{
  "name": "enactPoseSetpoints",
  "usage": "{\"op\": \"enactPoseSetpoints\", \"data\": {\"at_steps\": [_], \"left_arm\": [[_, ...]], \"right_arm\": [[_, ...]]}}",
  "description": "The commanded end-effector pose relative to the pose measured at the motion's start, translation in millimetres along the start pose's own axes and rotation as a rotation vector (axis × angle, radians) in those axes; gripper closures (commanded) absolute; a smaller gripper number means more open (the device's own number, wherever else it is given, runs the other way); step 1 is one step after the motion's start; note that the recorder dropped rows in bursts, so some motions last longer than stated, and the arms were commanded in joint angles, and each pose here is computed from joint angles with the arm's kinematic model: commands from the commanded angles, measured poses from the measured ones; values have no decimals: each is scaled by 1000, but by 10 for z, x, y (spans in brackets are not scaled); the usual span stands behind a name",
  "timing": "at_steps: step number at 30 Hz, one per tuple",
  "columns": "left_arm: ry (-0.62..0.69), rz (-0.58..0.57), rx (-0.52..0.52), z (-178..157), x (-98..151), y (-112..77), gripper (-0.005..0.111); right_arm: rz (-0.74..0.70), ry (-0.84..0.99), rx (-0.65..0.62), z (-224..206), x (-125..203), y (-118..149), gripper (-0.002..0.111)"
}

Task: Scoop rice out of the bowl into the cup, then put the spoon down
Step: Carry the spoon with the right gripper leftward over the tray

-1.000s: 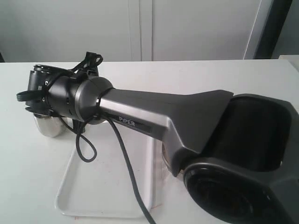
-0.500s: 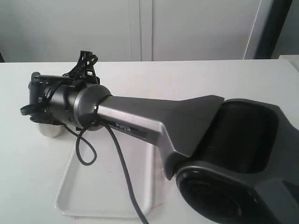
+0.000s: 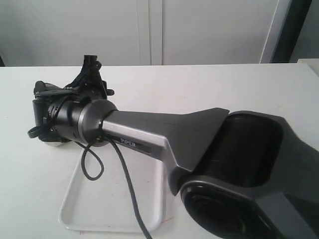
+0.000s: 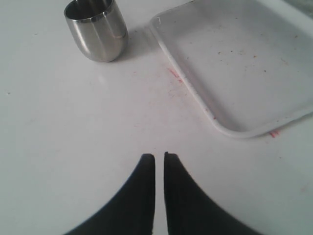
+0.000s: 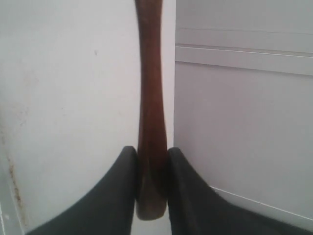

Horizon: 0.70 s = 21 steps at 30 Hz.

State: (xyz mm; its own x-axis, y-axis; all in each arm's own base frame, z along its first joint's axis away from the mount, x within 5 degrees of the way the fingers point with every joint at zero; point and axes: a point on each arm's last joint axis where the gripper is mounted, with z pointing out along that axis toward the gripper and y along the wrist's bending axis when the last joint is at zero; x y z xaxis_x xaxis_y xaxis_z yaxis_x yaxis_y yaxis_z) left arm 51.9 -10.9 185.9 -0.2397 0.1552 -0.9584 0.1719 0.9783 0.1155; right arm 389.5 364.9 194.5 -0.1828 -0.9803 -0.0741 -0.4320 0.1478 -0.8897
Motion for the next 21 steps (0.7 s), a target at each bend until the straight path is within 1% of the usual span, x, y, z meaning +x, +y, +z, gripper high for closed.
{"op": "enactPoseSetpoints", "data": {"at_steps": [1, 13, 21], "left_arm": [[4, -7, 3, 4, 17, -5, 92], [4, -7, 3, 4, 17, -5, 92], [4, -7, 3, 4, 17, -5, 92]], "right_arm": [[-18, -20, 52, -18, -25, -59, 108], [-14, 17, 122, -44, 6, -137, 108], [-20, 33, 134, -93, -8, -123, 108]]}}
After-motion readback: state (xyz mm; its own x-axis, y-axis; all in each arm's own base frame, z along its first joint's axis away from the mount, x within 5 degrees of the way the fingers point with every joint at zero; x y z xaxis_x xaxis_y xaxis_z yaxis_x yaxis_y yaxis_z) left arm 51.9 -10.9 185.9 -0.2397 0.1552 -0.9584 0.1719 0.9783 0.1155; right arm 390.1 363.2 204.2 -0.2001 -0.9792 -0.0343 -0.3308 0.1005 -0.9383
